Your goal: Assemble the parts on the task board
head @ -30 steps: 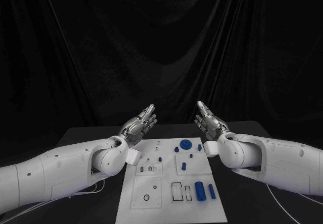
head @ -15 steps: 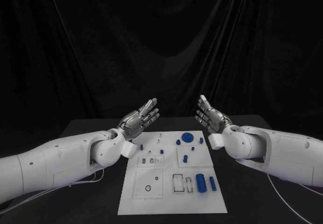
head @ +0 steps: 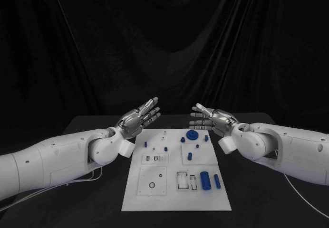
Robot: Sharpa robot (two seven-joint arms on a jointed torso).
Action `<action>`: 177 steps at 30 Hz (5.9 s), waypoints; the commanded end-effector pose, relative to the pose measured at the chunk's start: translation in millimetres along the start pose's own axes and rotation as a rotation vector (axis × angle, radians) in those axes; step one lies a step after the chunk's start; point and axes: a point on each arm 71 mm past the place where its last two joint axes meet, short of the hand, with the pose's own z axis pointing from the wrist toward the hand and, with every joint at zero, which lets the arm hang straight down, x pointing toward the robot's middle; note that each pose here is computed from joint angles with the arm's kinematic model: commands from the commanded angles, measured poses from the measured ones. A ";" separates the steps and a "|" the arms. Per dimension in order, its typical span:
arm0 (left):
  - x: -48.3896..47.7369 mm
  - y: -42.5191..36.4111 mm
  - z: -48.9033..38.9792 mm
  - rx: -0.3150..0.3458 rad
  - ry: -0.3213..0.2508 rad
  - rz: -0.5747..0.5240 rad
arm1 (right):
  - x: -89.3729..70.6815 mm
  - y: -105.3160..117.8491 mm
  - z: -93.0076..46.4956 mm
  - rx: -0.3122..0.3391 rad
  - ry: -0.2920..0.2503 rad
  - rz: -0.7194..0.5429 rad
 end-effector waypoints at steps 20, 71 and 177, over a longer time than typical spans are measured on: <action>1.5 -7.5 -19.0 -0.071 0.096 0.018 | -13.5 79.2 7.0 0.002 0.009 -1.168; 14.5 -31.8 -40.5 -0.053 0.161 0.026 | 6.7 71.2 9.6 -0.237 0.101 -2.035; 6.7 -36.9 -45.5 0.000 0.124 0.037 | 41.3 72.2 78.6 -0.401 0.100 -1.963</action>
